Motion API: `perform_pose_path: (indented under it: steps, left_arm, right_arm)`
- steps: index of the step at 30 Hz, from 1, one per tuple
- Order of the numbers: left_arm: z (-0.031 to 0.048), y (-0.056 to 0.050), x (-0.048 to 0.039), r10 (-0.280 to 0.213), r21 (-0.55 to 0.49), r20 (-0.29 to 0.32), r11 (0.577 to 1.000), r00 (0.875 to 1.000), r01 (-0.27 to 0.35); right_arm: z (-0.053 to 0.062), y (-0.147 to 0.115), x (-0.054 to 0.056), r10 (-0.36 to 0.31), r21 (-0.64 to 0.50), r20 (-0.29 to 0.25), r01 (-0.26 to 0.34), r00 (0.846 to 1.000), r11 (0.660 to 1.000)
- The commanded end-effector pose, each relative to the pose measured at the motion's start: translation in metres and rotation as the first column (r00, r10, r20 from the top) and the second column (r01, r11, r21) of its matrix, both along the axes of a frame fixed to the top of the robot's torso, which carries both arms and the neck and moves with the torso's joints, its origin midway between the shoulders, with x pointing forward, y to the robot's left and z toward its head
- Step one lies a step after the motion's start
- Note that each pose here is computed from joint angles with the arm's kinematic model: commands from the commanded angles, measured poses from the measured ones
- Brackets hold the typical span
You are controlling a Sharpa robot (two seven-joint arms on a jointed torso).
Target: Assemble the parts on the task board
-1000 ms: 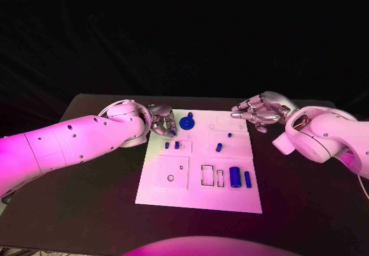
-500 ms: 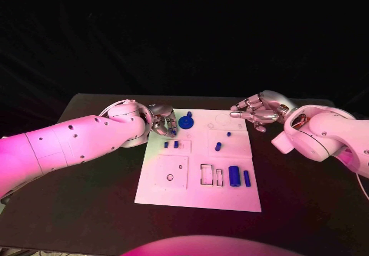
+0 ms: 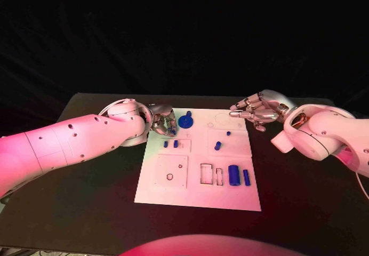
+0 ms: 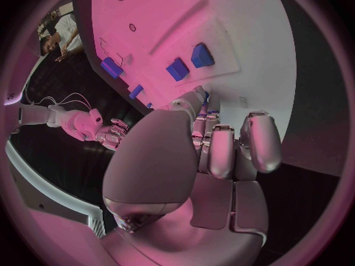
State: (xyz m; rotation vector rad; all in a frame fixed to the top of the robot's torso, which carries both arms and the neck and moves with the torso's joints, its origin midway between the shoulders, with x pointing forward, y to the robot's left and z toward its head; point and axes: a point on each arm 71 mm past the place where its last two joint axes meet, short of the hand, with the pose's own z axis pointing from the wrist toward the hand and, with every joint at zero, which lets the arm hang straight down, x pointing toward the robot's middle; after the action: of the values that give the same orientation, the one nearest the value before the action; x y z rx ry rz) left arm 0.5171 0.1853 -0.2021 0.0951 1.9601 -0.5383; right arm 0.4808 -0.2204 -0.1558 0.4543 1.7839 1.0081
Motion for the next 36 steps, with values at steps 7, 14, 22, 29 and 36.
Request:
perform_pose_path:
  steps: [7,14,22,29,36]
  left_arm:
    - [-0.0024,0.000,-0.0001,-0.001,0.018,-0.020,1.000,1.000,0.001]
    - [-0.0021,0.000,0.0001,-0.004,0.014,-0.017,1.000,1.000,0.004]
    - [-0.0024,0.003,0.0008,0.009,0.019,-0.016,1.000,1.000,-0.009]
    - [-0.0018,0.014,0.0015,0.031,0.020,-0.009,0.999,0.999,-0.031]
    - [0.0039,0.035,0.0004,0.076,-0.067,-0.038,0.995,0.996,-0.079]
  right_arm:
    - [0.000,0.000,-0.001,0.007,-0.001,0.003,-0.007,1.000,1.000]
    - [0.000,0.000,-0.001,0.002,0.000,0.007,-0.002,1.000,1.000]
    - [-0.001,-0.002,0.000,-0.001,-0.019,0.002,0.001,1.000,1.000]
    - [-0.002,-0.005,0.002,0.005,-0.105,0.038,-0.001,0.999,0.994]
    - [0.000,-0.006,0.005,0.060,-0.281,0.149,-0.016,0.987,0.960]
